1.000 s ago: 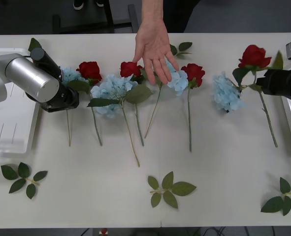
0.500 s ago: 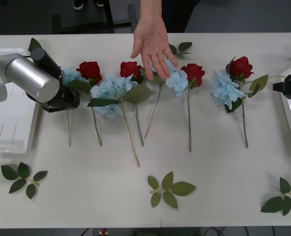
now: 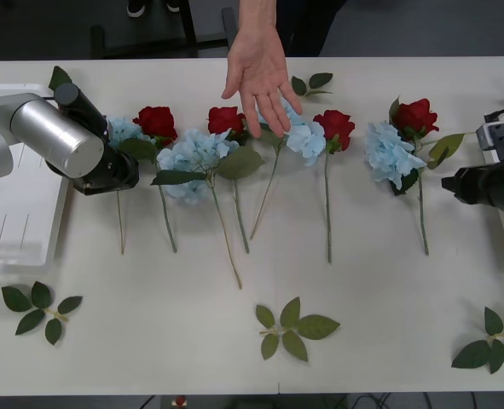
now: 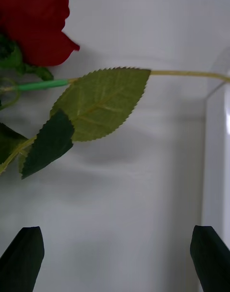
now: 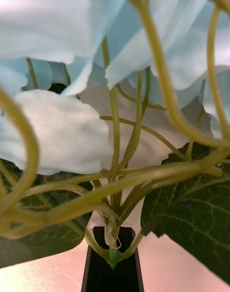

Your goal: Place the red flowers into the right box and the blue flowers into the left box. If a person shows an open palm, hand one flower to the person first, then continue sorting.

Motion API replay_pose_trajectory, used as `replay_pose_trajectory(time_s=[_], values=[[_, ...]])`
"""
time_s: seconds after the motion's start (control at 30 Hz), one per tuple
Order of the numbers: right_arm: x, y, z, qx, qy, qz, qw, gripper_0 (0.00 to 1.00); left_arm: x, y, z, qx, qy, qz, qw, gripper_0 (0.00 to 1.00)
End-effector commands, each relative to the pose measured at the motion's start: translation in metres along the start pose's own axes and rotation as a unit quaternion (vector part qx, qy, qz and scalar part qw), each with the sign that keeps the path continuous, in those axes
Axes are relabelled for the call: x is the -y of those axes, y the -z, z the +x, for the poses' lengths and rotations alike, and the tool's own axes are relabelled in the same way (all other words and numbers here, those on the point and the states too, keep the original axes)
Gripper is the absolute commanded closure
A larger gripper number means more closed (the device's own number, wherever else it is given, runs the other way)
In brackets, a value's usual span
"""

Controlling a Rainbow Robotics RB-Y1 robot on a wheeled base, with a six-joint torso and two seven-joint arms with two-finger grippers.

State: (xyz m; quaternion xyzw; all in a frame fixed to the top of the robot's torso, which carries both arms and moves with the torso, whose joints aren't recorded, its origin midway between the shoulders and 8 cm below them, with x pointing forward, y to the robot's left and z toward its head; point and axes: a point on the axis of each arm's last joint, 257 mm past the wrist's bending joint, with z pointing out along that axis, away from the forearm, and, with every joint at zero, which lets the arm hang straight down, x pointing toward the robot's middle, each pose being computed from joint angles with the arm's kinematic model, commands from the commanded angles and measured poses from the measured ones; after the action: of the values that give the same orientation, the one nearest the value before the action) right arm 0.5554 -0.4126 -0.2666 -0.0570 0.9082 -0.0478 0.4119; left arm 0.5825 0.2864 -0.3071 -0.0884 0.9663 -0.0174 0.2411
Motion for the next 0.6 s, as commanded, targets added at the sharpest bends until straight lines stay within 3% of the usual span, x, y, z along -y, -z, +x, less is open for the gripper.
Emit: replay_pose_trajectory(time_s=[0.03, 0.5, 0.6], values=[[-0.027, -0.004, -0.020, 0.023, -0.016, -0.026, 0.999, 0.11, 0.014, 0.001, 0.003, -0.003, -0.011, 0.014, 1.000, 1.00], [-0.077, -0.016, -0.051, 0.040, -0.034, -0.061, 0.997, 0.11, 0.015, 0.001, 0.004, -0.004, -0.011, 0.014, 1.000, 1.00], [-0.073, -0.024, -0.057, 0.045, -0.035, -0.053, 0.997, 0.16, 0.013, 0.001, 0.004, -0.004, -0.012, 0.013, 1.000, 1.00]])
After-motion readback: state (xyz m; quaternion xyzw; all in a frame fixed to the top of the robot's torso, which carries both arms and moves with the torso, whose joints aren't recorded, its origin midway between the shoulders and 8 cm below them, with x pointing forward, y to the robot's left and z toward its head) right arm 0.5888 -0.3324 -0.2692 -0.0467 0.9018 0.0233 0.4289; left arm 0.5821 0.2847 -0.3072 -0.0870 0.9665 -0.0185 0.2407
